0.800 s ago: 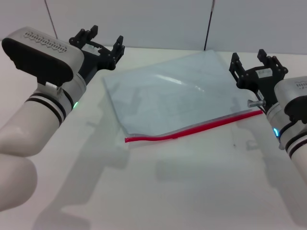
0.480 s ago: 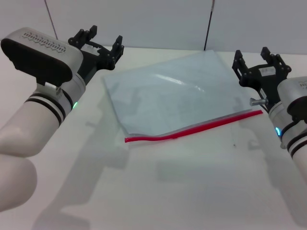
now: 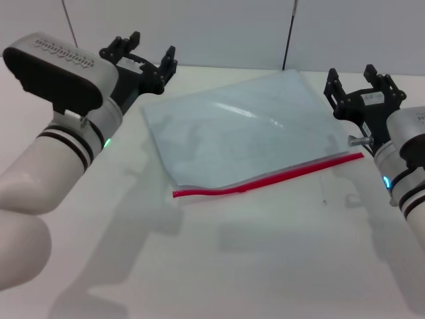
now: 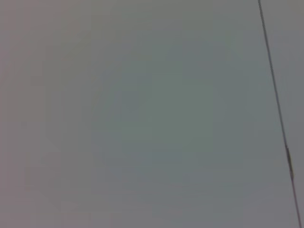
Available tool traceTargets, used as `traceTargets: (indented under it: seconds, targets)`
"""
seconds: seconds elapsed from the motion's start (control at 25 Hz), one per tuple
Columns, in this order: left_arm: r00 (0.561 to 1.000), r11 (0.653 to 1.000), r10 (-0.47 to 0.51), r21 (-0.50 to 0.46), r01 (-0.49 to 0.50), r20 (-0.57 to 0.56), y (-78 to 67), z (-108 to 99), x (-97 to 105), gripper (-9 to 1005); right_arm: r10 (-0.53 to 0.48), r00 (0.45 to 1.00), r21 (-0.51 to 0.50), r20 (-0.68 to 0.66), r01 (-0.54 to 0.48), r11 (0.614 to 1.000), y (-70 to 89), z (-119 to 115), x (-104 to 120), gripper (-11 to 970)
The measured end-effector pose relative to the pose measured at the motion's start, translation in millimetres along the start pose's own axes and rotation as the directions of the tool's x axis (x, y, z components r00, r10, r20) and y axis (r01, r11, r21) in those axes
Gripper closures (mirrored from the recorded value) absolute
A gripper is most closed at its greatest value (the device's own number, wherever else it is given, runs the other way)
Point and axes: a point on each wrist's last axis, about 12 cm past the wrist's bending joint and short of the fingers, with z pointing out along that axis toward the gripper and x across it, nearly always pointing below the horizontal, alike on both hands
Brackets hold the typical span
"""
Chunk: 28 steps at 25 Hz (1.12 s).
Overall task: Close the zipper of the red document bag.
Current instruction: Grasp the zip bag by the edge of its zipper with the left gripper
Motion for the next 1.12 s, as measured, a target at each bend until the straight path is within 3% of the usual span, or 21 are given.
traceTargets:
  seconds: [0.4,0.72,1.12]
  targets:
    - [0.989,0.983,0.132,0.141,-0.121,-0.071,-13.7,5.1,-20.1,337,0.004,1.000,0.014,-0.007,-0.003,1.000,-3.8,0.1,1.0,282]
    - [0.937,0.919,0.297,0.322,-0.227,-0.186,-16.9,5.9,-31.7,337,0.000,1.000,0.016,-0.012,0.000,1.000,-5.1,-1.8,3.1,282]
    - [0.885,0.857,0.419,0.409,-0.312,-0.203,-8.4,0.0,-53.6,338,0.003,1.000,0.025,0.022,-0.003,1.000,-4.3,-1.4,-2.0,285]
